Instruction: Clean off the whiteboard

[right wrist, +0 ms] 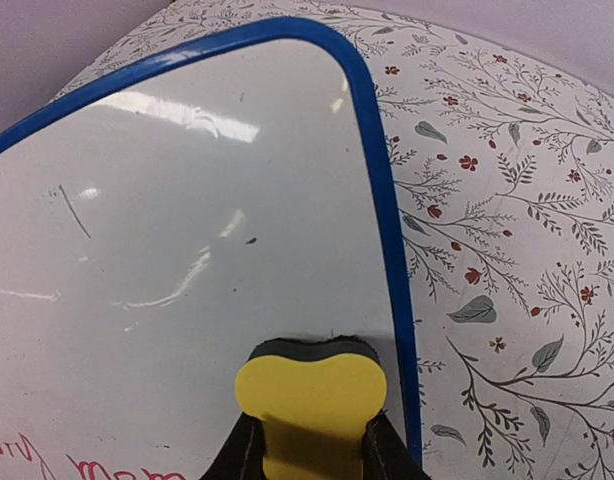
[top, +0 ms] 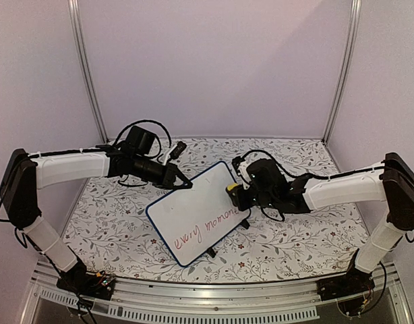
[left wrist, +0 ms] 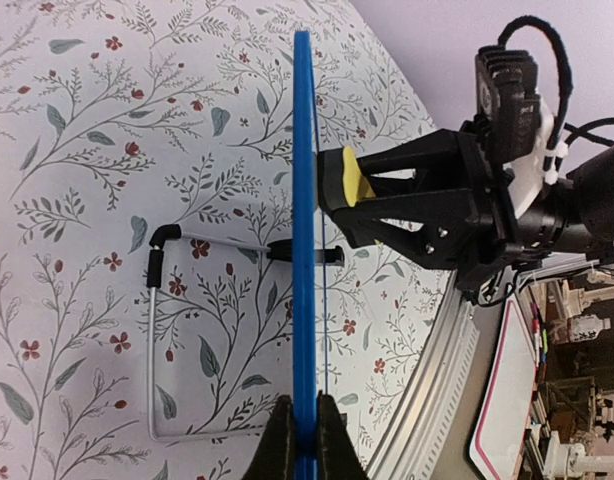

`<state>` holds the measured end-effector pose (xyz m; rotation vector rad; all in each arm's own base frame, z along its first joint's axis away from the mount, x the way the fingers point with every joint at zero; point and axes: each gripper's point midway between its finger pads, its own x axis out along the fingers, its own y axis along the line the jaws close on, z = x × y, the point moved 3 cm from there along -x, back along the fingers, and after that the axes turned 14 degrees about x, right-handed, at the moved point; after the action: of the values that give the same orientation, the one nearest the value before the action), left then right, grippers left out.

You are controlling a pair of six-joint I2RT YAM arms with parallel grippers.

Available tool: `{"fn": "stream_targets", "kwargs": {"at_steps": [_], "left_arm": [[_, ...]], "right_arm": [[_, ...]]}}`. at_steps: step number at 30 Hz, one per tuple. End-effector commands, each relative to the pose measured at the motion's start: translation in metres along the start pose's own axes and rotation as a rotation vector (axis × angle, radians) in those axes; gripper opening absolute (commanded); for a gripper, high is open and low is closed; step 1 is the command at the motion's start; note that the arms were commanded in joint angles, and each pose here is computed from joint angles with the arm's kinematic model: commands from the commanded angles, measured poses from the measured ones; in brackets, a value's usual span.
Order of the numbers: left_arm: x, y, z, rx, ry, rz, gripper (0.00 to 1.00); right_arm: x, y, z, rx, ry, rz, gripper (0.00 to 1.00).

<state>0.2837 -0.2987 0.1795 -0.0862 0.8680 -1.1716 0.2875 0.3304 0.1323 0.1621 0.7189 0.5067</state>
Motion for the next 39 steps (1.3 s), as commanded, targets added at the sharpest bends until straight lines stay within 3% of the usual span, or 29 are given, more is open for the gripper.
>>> {"fn": "stream_targets", "kwargs": {"at_steps": [1,39], "left_arm": [[0.006,-0.008,-0.004,0.045,0.014,-0.053,0.0],[0.007,-0.007,-0.005,0.041,0.019,-0.053,0.0]], "right_arm": [[0.005,-0.021,-0.047,-0.015,0.155,-0.051,0.19],[-0.002,-0.033,-0.066,-0.014,0.202,-0.071,0.19]]}}
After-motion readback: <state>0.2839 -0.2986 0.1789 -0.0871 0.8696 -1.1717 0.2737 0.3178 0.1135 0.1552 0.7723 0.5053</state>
